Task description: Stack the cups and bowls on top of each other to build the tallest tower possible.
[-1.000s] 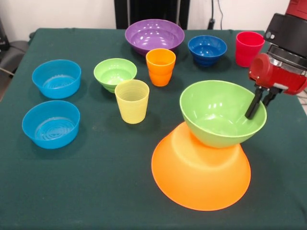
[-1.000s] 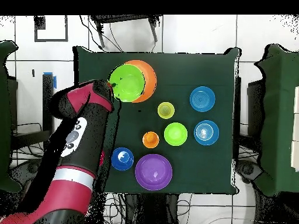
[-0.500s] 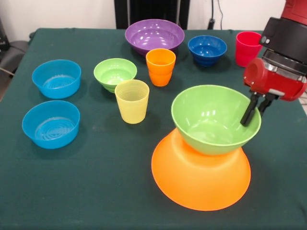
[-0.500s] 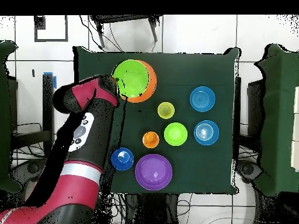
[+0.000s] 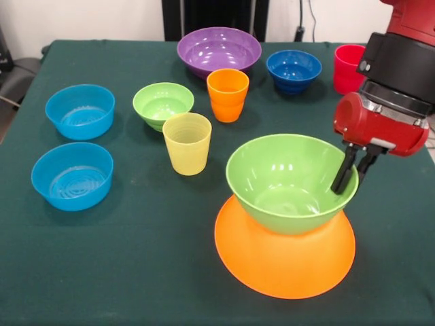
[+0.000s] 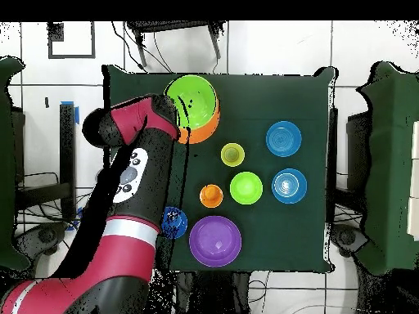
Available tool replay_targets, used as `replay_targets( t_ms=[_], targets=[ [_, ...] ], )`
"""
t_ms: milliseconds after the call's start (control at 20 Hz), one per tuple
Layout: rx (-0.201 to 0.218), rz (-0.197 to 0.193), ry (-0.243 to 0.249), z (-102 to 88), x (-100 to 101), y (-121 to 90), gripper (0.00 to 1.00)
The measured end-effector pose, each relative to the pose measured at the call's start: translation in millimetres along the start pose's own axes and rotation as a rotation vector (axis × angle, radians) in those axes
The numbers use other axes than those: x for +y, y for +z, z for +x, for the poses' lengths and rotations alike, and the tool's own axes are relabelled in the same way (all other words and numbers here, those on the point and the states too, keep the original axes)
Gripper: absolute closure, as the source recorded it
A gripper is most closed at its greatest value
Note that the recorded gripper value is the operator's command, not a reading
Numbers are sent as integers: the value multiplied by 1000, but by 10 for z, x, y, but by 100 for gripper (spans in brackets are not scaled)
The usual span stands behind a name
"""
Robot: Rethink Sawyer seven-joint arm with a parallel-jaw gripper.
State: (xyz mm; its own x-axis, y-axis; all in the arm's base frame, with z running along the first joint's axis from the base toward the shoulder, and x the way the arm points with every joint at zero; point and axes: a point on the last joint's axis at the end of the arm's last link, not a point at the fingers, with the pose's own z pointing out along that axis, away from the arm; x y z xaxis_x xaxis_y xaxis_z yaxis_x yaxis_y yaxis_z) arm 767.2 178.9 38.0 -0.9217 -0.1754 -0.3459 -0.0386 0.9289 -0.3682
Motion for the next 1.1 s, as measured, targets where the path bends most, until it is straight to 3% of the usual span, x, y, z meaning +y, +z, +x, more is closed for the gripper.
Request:
replay_targets(
  t_ms=[1100],
  targets=[
    [0,-24,4,-3,107,46,100]
  ],
)
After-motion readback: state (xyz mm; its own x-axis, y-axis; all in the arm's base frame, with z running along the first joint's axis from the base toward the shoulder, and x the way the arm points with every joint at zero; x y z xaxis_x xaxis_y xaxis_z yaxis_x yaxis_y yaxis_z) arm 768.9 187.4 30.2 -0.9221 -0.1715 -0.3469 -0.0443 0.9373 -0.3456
